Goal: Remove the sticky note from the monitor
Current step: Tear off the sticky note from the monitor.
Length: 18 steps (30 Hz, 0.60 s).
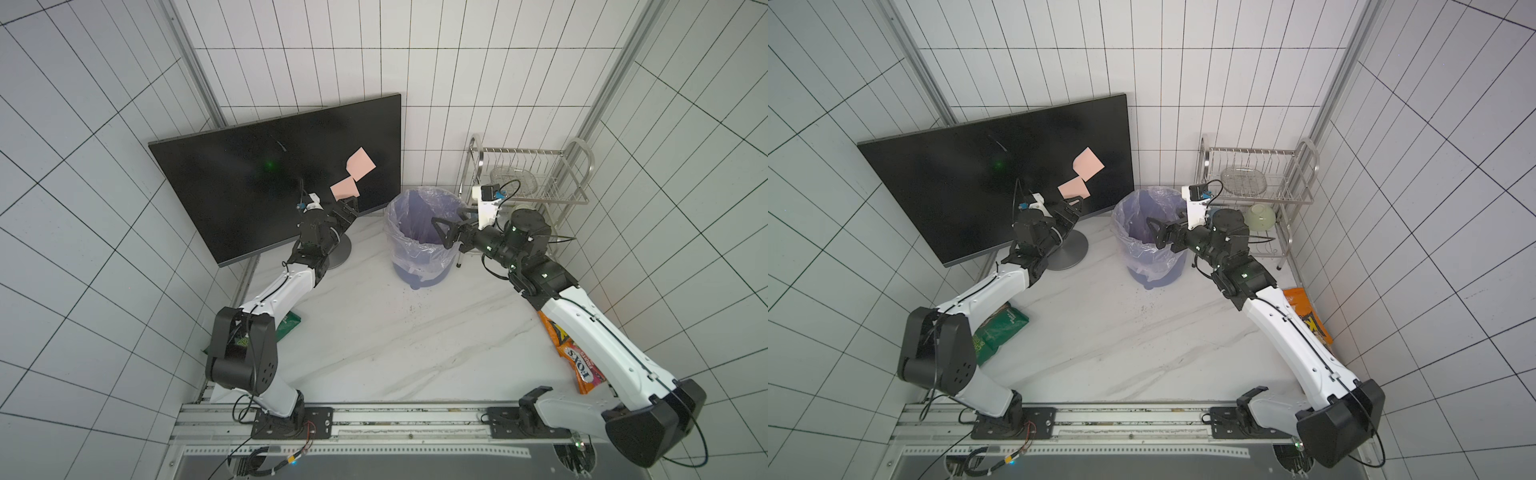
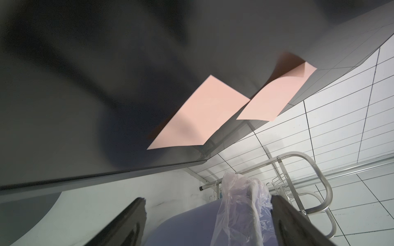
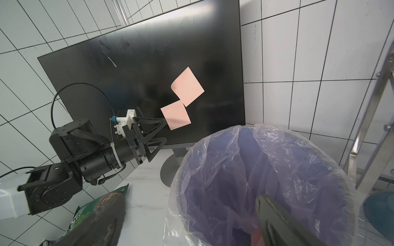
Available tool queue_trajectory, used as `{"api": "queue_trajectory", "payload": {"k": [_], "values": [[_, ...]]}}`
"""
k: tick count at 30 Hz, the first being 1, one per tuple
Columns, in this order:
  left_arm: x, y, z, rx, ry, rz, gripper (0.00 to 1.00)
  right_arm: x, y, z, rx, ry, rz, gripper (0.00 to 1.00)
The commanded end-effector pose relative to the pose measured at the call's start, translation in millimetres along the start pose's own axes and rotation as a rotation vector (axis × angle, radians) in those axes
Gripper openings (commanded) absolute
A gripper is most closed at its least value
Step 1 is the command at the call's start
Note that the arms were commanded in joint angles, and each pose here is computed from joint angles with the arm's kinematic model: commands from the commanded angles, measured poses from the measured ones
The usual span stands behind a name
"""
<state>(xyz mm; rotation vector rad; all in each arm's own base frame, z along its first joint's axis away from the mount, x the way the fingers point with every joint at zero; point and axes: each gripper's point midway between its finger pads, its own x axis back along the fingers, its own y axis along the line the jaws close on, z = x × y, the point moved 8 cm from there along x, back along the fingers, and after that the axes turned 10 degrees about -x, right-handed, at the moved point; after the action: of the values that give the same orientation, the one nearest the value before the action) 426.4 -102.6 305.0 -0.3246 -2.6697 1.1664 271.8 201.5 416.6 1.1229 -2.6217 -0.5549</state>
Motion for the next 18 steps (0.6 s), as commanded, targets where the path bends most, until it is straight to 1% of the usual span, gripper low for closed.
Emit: {"api": "queue_trajectory", "payload": {"k": [1, 4, 9, 18], "values": [[-7, 4, 1, 0.005, -0.089, -0.037, 0.9, 5, 6, -8, 0.02, -0.032, -0.005, 0.99], [-13, 3, 2, 0.005, -0.11, -0.034, 0.89, 7, 6, -8, 0.025, -0.036, 0.001, 0.99], [-22, 7, 3, 0.008, -0.114, -0.033, 0.88, 10, 5, -8, 0.038, -0.033, 0.014, 0.99], [-27, 13, -9, -0.01, -0.142, -0.037, 0.88, 9, 4, -7, 0.037, -0.03, 0.015, 0.99]]}}
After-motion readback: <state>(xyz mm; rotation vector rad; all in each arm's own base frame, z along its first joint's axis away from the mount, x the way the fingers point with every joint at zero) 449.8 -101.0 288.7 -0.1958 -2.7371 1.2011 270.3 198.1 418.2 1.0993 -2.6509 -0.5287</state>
